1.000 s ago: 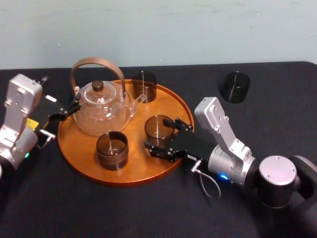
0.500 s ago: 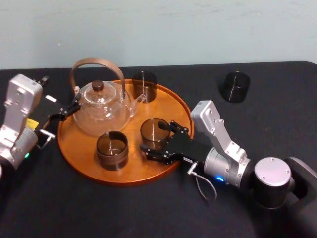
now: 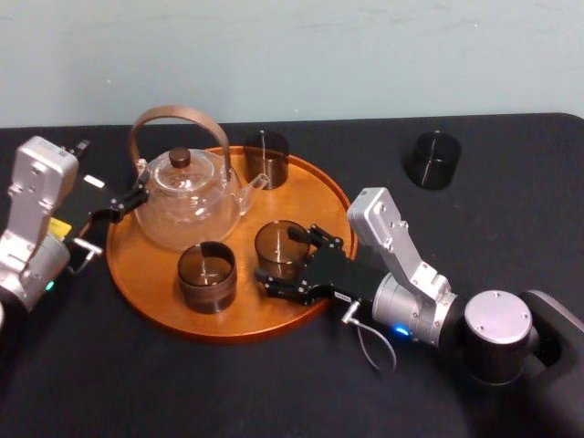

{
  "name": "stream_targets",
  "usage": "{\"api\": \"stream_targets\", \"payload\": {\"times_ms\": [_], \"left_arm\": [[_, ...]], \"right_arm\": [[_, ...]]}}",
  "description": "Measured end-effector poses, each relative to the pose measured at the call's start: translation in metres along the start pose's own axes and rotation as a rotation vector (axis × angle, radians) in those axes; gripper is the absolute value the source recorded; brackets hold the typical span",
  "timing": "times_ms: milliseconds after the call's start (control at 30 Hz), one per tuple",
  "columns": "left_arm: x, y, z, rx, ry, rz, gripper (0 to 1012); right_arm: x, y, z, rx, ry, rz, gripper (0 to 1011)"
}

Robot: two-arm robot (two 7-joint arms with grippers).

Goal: Pick up the glass from the table and place it on the tray.

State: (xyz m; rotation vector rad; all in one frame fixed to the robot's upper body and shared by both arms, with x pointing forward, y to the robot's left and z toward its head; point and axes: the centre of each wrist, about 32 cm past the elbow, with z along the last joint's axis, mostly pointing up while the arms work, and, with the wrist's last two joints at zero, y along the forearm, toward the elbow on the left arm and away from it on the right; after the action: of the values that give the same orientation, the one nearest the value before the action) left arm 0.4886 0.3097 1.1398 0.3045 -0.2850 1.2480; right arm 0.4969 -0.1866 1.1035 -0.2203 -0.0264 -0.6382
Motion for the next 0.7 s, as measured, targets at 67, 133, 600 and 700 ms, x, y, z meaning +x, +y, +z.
{"api": "stream_targets", "payload": {"times_ms": [67,133,600,700], "left_arm": [[0.0000,0.0000,0.0000,0.000,0.000,0.000,1010],[0.0000,0.0000,0.0000,0.000,0.000,0.000,1010],[0.0000,0.0000,0.0000,0.000,0.000,0.000,1009],[0.0000,0.0000,0.0000,0.000,0.000,0.000,1010]], "right_arm": [[0.0000,0.0000,0.0000,0.000,0.000,0.000,908],[0.0000,0.0000,0.0000,0.000,0.000,0.000,908],[0.0006,0.0003,-0.0039,-0.008,0.006,0.006,908],[0.0007,0.0008,-0.0054,-0.010,0.006,0.005,908]]}}
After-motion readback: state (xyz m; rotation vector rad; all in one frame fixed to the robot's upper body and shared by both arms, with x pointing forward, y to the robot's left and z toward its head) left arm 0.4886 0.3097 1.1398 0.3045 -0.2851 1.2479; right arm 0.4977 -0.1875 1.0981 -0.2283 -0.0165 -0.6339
